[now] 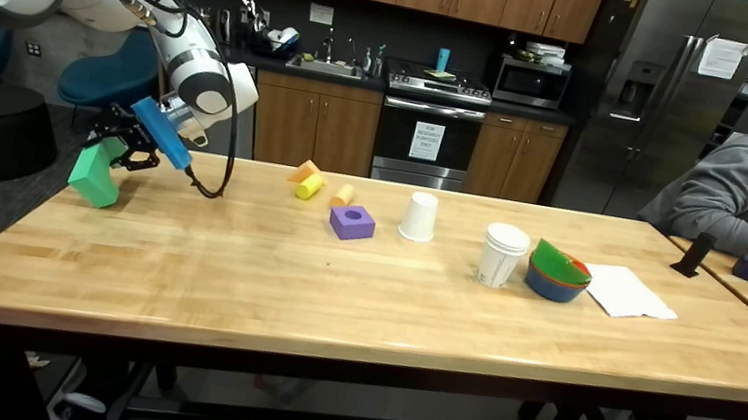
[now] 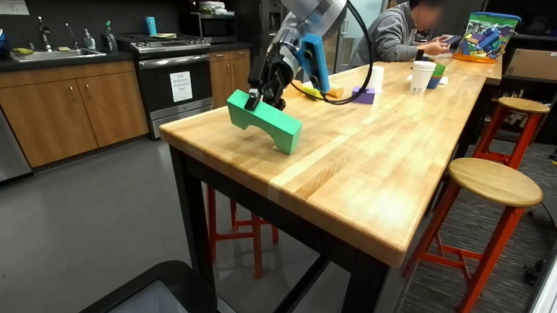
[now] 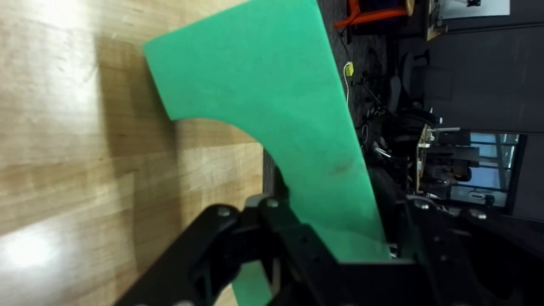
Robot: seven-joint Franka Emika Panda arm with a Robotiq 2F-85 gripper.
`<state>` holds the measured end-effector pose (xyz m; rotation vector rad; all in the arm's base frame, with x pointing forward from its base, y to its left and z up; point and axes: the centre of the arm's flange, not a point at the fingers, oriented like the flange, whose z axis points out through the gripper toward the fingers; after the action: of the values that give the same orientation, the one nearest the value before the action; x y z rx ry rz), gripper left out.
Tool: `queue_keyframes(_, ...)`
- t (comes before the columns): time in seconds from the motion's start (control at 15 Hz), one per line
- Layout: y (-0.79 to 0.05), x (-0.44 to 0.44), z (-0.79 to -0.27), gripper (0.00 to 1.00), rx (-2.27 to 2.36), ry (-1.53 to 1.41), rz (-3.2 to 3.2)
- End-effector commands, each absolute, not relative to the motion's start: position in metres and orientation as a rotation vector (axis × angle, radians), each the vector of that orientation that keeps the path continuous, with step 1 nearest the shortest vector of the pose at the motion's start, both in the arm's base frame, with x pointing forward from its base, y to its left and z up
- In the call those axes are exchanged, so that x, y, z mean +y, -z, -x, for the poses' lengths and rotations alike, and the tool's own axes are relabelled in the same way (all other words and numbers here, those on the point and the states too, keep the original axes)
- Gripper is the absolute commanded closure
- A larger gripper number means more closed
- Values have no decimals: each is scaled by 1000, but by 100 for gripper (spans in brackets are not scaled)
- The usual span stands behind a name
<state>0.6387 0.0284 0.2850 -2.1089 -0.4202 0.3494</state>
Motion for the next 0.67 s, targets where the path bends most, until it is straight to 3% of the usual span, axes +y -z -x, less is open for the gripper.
queue_keyframes(0.0, -285, 26, -643, 76, -407, -394, 2056)
queue_keyframes(0.6, -293, 19, -644, 76, -328, -483, 2097)
